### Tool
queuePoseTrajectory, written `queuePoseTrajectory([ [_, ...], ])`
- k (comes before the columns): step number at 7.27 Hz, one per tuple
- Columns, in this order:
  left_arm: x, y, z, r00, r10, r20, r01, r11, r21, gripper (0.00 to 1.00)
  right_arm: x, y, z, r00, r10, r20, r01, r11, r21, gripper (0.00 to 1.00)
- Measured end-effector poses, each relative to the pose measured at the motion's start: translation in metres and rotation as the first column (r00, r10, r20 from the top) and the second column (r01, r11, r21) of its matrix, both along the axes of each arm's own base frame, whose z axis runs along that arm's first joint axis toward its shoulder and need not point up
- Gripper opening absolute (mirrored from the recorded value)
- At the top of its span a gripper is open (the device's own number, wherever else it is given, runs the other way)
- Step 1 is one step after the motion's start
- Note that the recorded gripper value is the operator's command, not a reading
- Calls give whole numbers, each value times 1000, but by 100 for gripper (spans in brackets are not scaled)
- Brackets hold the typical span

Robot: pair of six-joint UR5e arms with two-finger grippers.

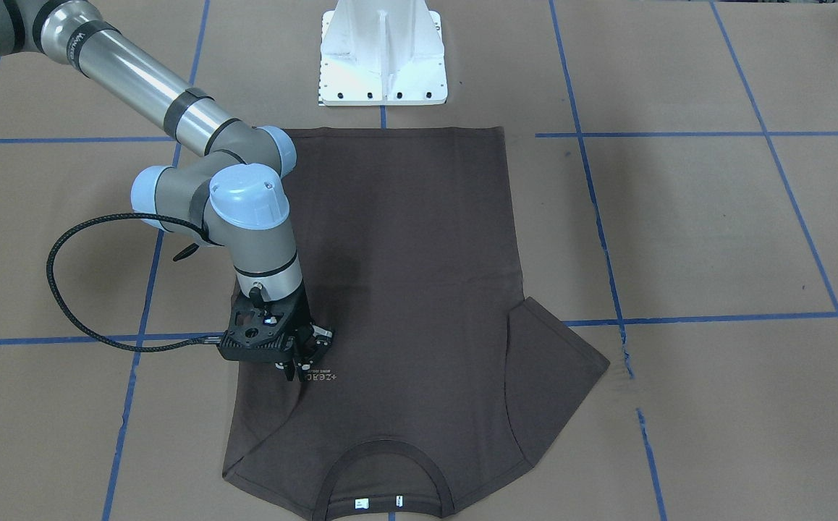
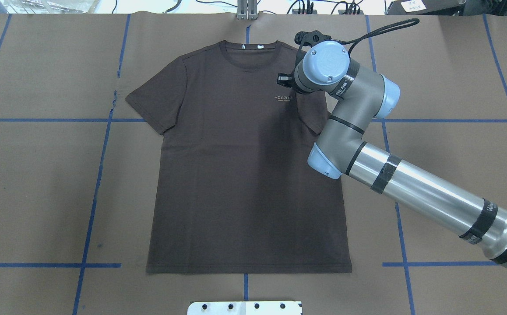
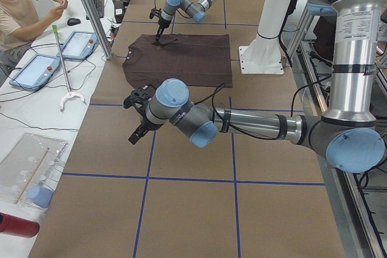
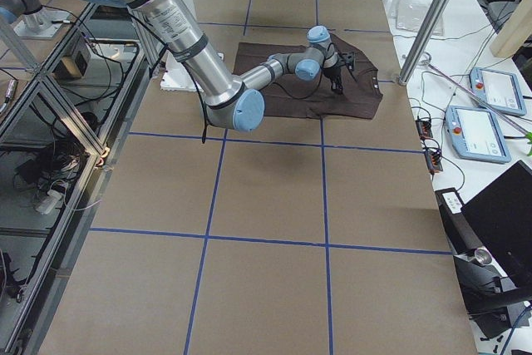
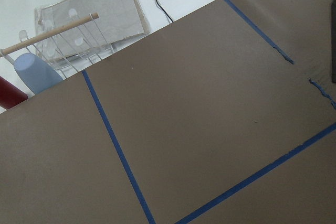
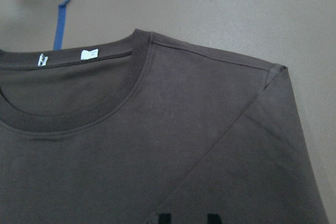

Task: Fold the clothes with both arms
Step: 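Fold that sleeve inward toward the shirt's center with the right gripper, then raise the right gripper away while the left arm moves toward the shirt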

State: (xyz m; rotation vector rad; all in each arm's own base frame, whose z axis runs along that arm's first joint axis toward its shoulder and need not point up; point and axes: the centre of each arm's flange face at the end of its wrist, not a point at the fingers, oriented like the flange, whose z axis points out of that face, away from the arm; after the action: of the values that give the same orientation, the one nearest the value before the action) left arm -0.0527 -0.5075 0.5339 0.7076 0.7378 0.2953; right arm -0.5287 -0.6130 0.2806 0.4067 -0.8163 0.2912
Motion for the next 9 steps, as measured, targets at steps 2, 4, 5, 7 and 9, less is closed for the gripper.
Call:
queuePoseTrajectory([
  [2,1,-5,-14,1000,-18,-22,19,999,37,100,38,-29,-14,998,-54,27,54,999,-3,100],
  [4,40,-19,-43,996,-5,-93,11,998,61,100,127,-67,-8,988,-151,37,152,988,-8,100],
  [5,82,-35,-59,989,-5,-147,7,1000,8,98,187,-77,8,980,-198,33,198,980,0,100],
  [7,146,-60,-82,967,-122,-224,92,986,-140,80,324,-81,73,957,-288,17,287,957,41,100],
  [9,230,-78,-103,936,-230,-268,153,948,-280,68,421,-69,144,942,-335,-25,336,939,76,100],
])
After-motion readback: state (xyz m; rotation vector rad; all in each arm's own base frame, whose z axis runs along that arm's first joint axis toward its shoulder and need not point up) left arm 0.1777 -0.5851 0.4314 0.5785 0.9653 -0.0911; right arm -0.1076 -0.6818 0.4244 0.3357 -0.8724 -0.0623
